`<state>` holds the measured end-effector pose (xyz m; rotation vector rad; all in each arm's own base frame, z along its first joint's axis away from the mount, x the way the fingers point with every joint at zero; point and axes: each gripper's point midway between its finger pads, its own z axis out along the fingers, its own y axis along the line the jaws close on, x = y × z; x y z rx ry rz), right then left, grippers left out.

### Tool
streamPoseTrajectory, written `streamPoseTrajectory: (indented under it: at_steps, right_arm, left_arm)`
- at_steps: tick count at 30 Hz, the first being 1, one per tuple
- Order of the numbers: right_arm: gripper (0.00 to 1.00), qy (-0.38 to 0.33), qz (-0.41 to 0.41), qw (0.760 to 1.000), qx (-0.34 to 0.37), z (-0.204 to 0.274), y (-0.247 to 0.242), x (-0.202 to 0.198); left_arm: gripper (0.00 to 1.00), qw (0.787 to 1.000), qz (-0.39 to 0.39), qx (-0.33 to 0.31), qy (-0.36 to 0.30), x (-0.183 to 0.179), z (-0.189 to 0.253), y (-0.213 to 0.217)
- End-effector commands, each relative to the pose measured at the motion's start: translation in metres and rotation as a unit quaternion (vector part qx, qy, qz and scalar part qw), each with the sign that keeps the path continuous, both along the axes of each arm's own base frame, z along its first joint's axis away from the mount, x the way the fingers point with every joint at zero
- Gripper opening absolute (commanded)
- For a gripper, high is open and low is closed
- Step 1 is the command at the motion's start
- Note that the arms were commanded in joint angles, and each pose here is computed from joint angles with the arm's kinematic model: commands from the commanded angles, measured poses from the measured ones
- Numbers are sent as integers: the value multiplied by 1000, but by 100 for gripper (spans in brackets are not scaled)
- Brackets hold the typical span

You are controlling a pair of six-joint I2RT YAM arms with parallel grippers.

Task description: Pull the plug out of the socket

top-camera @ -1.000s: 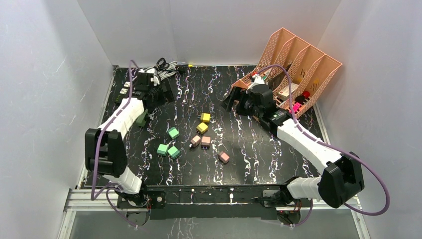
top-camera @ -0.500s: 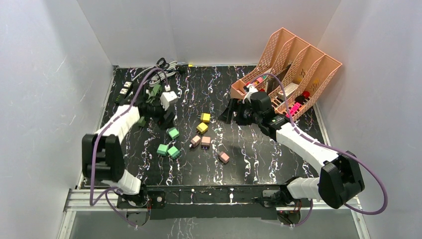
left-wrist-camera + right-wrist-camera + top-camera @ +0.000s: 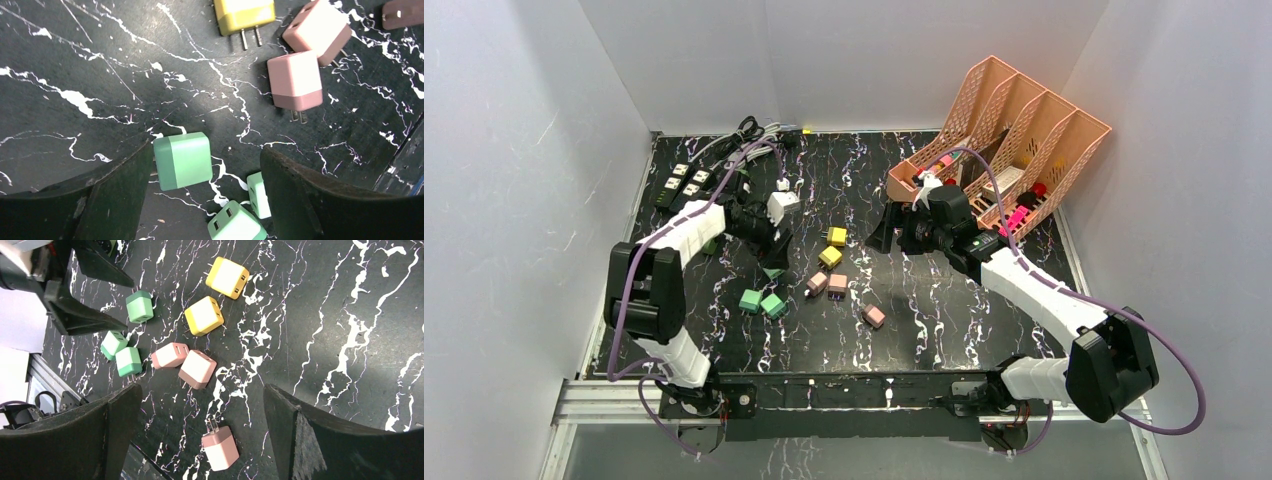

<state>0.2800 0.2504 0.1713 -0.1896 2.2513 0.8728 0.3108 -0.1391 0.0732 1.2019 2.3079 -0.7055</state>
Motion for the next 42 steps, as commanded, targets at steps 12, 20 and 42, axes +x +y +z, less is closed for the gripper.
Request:
streamPoseTrajectory:
  at_steps: [12,20,42]
  right_arm:
    - [98,-20,10,1000,18,19,6,5]
    - [98,-18,15,1000,19,19,7,4]
    - [98,1,37,999,37,13,14,-5]
  left_arm:
    - [68,992,69,90,51,5,-39,25]
    - [53,992,73,90,44,4,-33,25]
    - [94,989,141,46,8,-30,-5,25]
